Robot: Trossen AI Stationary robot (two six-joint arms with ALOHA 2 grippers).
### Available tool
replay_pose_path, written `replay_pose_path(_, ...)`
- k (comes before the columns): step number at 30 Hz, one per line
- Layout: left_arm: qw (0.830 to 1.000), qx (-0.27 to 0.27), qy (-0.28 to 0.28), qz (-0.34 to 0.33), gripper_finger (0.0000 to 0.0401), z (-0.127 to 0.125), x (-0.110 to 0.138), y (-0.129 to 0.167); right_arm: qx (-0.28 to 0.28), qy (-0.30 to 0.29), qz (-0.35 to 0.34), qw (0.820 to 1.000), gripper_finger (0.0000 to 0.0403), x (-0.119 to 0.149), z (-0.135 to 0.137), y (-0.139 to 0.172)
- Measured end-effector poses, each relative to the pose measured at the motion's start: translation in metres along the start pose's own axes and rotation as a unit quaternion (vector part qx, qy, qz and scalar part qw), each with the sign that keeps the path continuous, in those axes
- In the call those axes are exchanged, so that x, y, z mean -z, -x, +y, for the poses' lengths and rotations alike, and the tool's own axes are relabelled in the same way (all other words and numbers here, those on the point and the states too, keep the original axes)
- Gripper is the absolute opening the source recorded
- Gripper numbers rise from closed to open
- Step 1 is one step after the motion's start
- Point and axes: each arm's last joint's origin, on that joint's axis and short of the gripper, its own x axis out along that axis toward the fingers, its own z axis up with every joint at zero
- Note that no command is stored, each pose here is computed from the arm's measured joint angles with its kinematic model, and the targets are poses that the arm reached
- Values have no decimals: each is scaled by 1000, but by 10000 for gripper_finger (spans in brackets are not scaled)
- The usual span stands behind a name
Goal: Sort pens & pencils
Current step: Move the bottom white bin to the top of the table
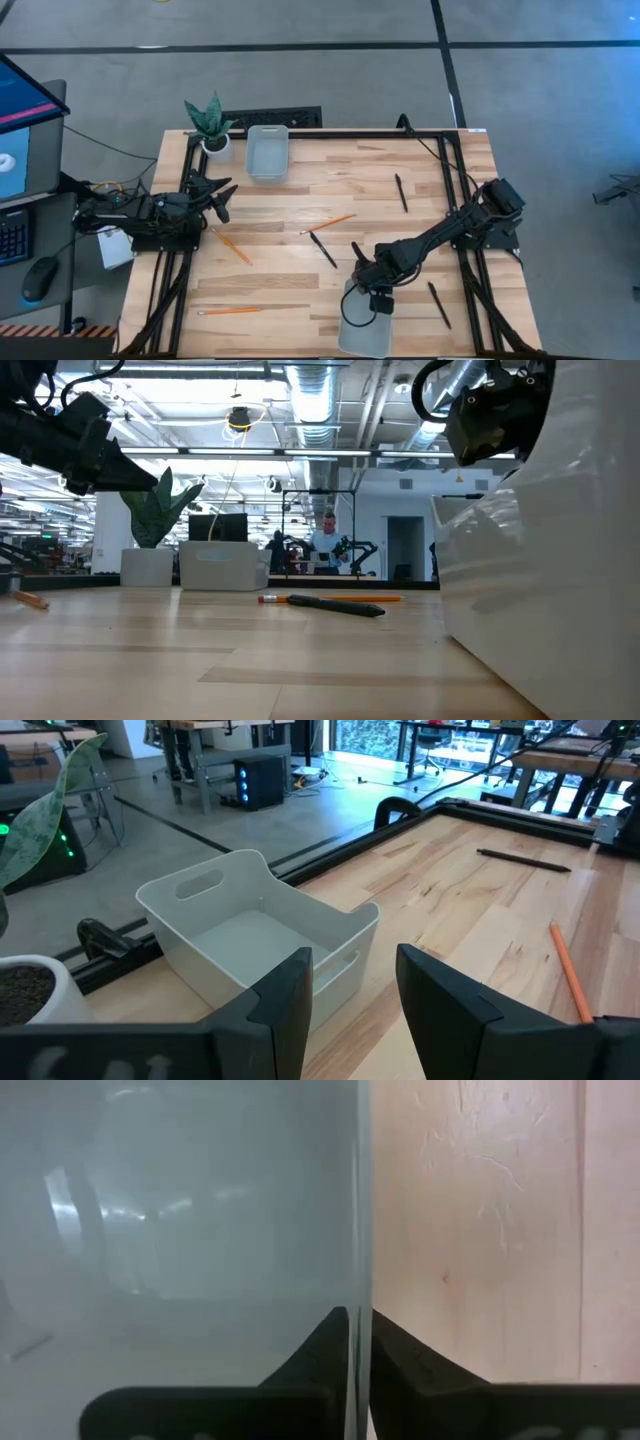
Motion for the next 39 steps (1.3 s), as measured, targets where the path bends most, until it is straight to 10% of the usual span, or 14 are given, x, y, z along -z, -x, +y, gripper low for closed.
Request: replay_pose_path(39,1000,-1,0,0,137,0,0,0,8,0,-6,1000,23,0,0,0)
